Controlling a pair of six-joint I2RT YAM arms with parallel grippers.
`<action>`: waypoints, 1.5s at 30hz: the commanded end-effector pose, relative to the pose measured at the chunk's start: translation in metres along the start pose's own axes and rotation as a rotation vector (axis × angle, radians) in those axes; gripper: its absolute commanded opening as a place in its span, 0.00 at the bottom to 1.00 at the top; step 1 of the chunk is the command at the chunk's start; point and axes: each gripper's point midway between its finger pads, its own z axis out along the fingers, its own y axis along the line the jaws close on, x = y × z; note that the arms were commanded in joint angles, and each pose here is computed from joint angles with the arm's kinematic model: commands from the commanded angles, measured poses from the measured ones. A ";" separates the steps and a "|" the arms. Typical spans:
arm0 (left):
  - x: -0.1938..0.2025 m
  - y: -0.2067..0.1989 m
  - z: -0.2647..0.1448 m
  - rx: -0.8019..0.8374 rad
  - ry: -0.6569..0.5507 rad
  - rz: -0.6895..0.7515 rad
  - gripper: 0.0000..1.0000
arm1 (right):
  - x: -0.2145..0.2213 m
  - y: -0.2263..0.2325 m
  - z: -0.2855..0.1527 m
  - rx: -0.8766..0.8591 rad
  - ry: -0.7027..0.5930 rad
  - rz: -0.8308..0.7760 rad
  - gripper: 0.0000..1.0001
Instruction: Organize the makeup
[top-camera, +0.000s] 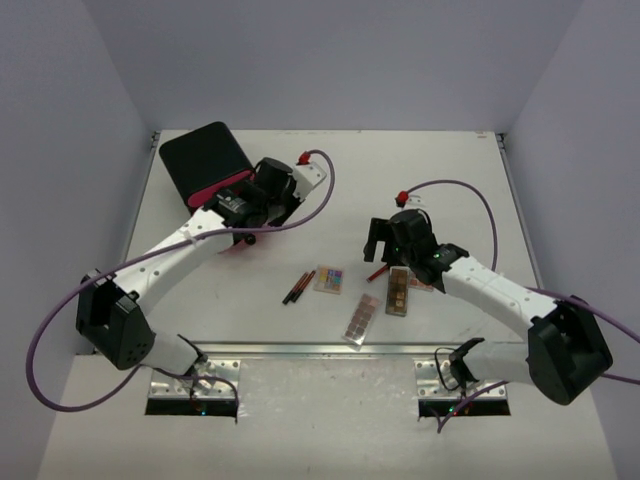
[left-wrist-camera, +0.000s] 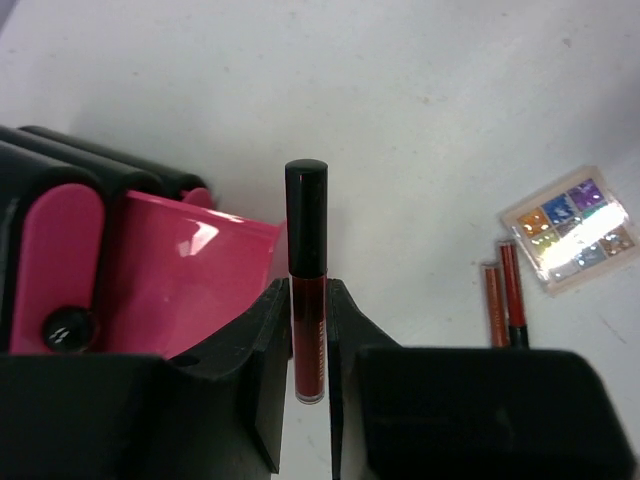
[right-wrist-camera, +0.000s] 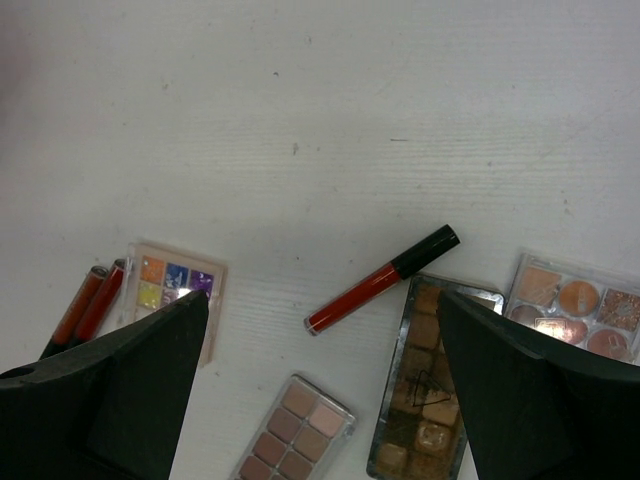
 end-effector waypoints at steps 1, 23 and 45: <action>-0.022 0.061 -0.042 -0.228 -0.059 0.025 0.00 | -0.030 0.015 -0.005 -0.050 -0.078 0.011 0.96; 0.046 0.128 -0.053 -0.323 0.034 -0.021 0.00 | -0.030 0.018 -0.014 -0.083 -0.097 0.030 0.96; 0.120 0.090 0.025 -0.191 0.184 -0.063 0.54 | -0.022 0.007 -0.018 -0.057 -0.094 0.017 0.97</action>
